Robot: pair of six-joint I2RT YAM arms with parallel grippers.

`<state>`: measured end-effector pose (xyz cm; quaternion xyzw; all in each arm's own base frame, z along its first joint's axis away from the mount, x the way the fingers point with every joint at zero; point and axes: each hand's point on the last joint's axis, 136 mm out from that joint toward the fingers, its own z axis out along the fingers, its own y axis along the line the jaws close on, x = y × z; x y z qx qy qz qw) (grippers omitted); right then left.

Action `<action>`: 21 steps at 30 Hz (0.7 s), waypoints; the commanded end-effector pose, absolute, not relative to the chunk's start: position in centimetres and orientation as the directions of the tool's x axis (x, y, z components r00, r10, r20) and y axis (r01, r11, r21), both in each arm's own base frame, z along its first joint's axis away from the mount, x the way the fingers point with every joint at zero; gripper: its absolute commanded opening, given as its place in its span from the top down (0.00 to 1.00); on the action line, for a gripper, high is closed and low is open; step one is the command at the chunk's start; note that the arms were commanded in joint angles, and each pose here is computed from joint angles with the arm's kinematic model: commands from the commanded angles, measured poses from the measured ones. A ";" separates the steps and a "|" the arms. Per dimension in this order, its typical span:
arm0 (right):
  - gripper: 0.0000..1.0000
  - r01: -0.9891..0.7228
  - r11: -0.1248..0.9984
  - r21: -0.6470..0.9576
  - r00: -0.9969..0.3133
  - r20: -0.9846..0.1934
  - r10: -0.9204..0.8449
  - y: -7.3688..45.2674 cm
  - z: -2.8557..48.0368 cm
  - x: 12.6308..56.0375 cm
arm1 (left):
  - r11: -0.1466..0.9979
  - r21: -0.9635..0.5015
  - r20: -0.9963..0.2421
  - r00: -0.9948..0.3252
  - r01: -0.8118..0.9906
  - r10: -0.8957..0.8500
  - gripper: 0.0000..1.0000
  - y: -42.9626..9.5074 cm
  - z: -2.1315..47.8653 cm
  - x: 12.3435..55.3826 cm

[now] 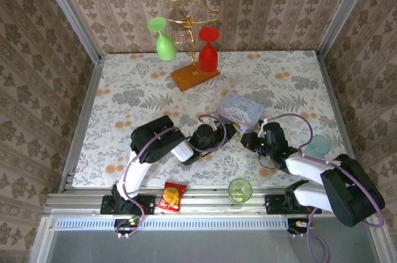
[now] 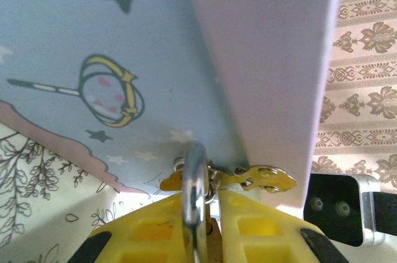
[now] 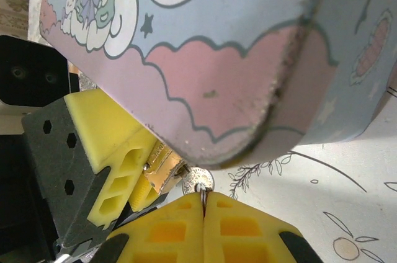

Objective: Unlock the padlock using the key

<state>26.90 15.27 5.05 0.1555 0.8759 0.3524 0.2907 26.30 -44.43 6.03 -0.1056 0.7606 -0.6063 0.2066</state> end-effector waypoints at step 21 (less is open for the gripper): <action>0.65 -0.017 0.817 0.577 -0.762 -0.536 0.363 12.2 7.4 26.3 | 0.194 -0.976 -0.166 -0.902 0.094 -0.398 0.95 -44.2 7.8 25.8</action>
